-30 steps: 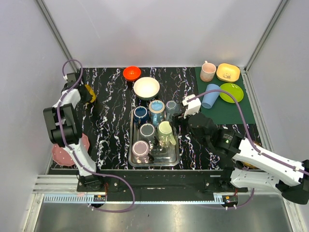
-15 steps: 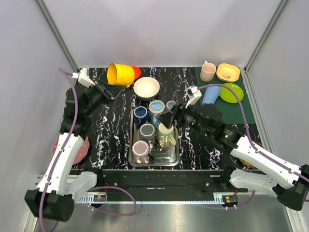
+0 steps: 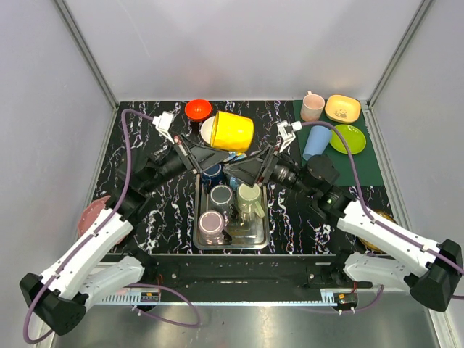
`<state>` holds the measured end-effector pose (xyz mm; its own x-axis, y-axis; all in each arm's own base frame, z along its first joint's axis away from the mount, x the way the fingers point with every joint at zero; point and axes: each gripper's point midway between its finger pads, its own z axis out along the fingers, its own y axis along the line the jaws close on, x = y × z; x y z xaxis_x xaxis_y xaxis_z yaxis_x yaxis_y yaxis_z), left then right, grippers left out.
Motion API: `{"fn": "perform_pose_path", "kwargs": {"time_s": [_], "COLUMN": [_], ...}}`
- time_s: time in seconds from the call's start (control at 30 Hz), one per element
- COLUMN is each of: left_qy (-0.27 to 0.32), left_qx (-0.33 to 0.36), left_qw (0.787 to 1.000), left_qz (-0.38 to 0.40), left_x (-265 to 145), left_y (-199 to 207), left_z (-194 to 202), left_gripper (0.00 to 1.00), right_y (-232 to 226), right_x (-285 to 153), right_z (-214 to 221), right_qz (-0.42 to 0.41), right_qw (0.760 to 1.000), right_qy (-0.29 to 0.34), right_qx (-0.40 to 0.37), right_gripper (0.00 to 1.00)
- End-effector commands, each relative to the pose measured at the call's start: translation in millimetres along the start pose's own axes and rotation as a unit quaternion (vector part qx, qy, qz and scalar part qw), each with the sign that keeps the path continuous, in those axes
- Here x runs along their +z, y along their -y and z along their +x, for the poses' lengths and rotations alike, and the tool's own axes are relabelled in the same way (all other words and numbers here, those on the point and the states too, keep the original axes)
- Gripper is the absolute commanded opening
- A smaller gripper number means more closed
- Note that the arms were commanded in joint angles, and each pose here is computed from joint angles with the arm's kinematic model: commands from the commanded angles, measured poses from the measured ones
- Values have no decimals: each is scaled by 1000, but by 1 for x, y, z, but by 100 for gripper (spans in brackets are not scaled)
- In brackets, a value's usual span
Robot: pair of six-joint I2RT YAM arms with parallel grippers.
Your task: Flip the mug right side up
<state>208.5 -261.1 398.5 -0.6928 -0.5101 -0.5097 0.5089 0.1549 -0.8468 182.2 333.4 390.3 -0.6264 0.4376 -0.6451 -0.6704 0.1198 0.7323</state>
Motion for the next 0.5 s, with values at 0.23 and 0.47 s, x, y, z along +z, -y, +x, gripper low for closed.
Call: {"fn": "perform_pose_path", "kwargs": {"time_s": [0.23, 0.47], "left_qy": [35, 15], "left_qx": [29, 22], "left_qw": [992, 993], "left_qz": [117, 118], "left_x": [-15, -14], "left_y": [70, 71], "left_z": [-9, 1], "left_gripper": [0, 0], "right_y": [-18, -18], "right_x": [-7, -2], "right_z": [-46, -54], "right_qz": [-48, -64], "right_qw": [996, 995], "right_qy": [79, 80], "right_qx": [-5, -7], "right_gripper": [63, 50]}}
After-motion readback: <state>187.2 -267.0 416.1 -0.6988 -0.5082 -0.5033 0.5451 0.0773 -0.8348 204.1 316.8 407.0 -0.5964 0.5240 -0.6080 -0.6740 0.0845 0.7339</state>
